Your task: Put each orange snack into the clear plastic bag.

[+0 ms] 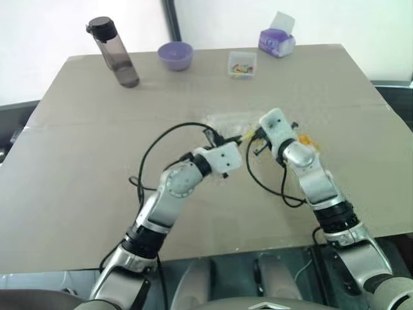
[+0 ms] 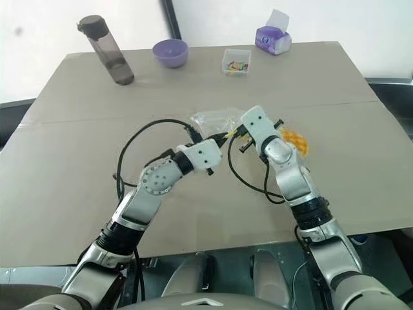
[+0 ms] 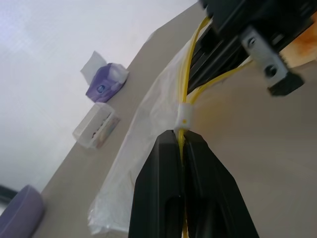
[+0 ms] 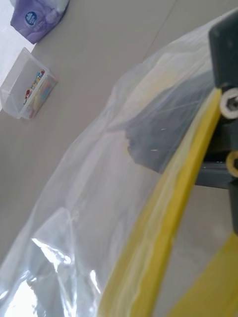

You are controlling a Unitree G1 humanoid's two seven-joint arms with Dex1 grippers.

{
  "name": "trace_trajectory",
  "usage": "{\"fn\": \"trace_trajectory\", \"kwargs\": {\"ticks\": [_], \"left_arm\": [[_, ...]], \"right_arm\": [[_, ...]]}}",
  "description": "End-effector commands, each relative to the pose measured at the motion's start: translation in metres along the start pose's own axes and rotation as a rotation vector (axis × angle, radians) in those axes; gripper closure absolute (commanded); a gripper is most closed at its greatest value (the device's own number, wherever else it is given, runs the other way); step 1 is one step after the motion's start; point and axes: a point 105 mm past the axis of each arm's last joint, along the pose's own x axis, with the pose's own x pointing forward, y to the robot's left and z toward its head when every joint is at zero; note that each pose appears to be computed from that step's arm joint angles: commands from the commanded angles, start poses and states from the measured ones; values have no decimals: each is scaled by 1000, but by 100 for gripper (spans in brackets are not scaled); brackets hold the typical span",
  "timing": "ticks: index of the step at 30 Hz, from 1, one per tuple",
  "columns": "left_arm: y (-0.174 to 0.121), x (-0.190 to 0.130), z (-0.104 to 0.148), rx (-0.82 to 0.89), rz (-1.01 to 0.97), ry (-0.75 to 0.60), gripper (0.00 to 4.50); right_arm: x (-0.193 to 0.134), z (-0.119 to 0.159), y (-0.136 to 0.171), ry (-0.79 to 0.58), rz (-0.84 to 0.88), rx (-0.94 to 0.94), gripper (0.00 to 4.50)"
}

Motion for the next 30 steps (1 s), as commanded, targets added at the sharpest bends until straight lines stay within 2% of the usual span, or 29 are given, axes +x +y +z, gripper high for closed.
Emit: {"fn": "trace_trajectory", "kwargs": {"ticks": [1,4,10,11,17,21,26,30], "left_arm": [[20,0,0,57,75,27,450],[26,0,-9,66,104,77,450],[24,-3,-21,75,104,139,450],[24,-3,-22,75,104,141,450],[25,-1,-25,79,119,162,450],[25,-1,-29,88,129,187,450],[26,-2,-33,81,136,201,450],[24,0,-34,73,135,200,450]], "right_arm": [[-1,19,-2,-121,9,-427,422],[-3,17,-2,-135,25,-476,328],[-5,19,-3,-152,28,-491,37],[-5,19,-4,-152,28,-493,2],[-11,30,-11,-187,-8,-461,2],[-31,35,-4,-251,82,-384,2],[-69,31,-6,-285,191,-178,2],[-90,2,-46,-205,53,104,2]]}}
